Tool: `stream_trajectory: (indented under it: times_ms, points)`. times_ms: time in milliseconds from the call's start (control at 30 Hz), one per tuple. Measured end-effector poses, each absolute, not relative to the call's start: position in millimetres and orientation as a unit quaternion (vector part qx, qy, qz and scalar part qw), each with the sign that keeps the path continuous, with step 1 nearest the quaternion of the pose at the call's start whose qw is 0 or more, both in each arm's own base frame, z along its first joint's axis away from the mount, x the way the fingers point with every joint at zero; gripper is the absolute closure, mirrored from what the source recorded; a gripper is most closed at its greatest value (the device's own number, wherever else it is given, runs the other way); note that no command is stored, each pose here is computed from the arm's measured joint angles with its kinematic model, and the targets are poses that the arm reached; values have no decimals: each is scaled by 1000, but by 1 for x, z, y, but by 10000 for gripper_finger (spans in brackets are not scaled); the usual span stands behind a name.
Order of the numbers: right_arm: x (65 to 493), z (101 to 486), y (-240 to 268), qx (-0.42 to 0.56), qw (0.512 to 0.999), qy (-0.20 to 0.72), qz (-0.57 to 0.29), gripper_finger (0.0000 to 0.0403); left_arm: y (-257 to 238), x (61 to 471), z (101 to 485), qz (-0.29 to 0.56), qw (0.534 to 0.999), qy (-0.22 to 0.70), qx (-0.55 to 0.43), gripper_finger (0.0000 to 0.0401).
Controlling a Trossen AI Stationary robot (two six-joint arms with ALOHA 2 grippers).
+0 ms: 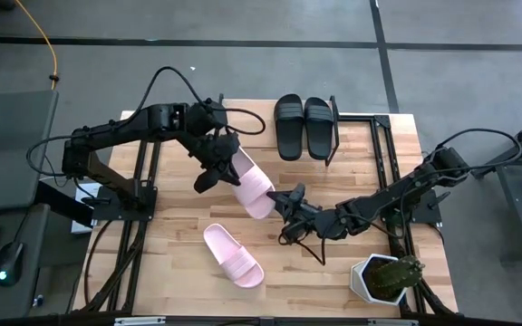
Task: Pick and place slides into the shelf
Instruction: Put the top pink slipper on the shelf
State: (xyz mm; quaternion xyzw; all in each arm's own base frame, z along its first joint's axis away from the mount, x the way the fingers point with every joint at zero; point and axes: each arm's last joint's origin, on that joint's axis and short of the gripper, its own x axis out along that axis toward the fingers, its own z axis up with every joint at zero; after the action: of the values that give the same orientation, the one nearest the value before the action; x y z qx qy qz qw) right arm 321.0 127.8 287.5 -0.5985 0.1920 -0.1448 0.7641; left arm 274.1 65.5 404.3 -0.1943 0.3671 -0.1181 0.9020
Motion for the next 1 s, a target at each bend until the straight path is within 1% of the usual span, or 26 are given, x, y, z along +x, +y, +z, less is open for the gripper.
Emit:
stream_trajectory:
  times_ms: [233, 467, 533, 600, 767, 800, 867, 1000]
  points:
    - [321, 288, 128, -595, 769, 188, -141, 249, 59, 278, 405, -128, 904, 364, -187, 400]
    - [322, 289, 130, -583, 787, 163, -117, 255, 58, 278, 405, -129, 904, 363, -185, 400]
    - [322, 289, 130, -583, 789, 159, -112, 269, 58, 278, 405, -129, 904, 363, -185, 400]
    - [322, 289, 131, -583, 789, 158, -112, 292, 58, 278, 405, -129, 904, 362, -185, 400]
    - [322, 289, 131, -582, 790, 157, -110, 374, 59, 278, 405, -126, 905, 361, -183, 400]
    - [322, 289, 131, -582, 790, 157, -109, 384, 59, 278, 405, -126, 906, 361, -183, 400]
    - [322, 289, 131, -581, 791, 156, -109, 389, 59, 278, 405, -125, 906, 362, -183, 400]
    - [322, 289, 131, -577, 794, 156, -111, 377, 60, 278, 405, -110, 908, 364, -177, 400]
